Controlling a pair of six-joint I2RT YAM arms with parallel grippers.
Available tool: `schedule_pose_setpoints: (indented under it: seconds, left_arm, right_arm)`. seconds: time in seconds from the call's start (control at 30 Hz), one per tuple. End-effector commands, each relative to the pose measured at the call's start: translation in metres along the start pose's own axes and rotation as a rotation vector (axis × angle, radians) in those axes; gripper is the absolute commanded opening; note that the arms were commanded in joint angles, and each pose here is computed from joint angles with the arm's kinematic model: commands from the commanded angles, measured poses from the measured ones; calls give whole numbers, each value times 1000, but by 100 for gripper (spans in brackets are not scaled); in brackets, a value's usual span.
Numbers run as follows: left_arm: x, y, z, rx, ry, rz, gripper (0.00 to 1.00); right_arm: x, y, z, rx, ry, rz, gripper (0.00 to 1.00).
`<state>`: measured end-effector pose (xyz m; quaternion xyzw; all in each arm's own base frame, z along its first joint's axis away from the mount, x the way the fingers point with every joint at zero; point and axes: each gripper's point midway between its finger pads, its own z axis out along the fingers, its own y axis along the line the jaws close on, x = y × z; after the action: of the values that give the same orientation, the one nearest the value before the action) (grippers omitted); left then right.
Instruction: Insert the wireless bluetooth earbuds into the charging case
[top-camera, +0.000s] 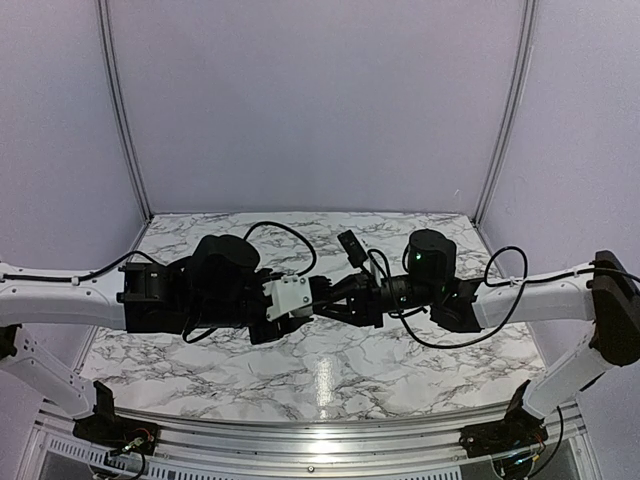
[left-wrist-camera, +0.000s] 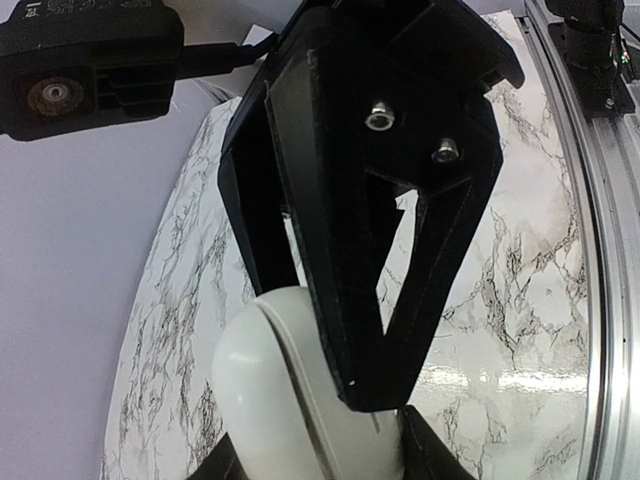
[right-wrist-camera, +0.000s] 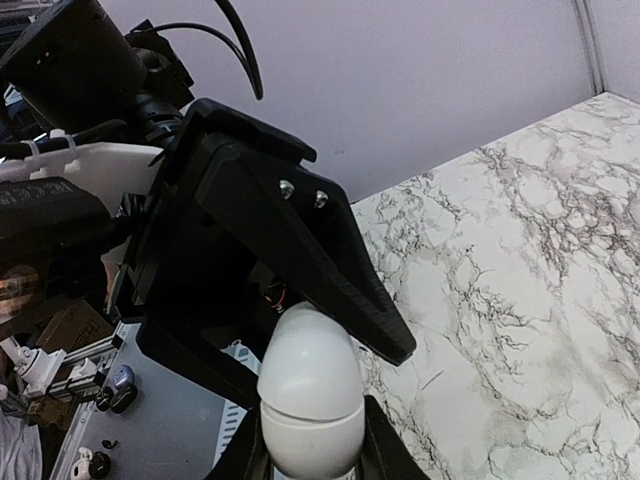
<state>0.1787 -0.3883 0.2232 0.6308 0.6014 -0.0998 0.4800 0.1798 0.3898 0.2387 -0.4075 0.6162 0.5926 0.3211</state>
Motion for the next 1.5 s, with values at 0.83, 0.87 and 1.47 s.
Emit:
schedule_pose_setpoints:
  seconds: [0.83,0.87,1.47]
  left_arm:
    - [-40,22,-65,121,-367,-253,64]
    - [-39,25,-65,130,-369,-278,60]
    - [-28,47,-45,131,-311,-381,44]
  right_arm:
    - [-24,3,-8,41,-62,-208,0]
    - [-24,4,-8,35,-60,-213,0]
    - [-22,26,-7,-45,-49,-268,0]
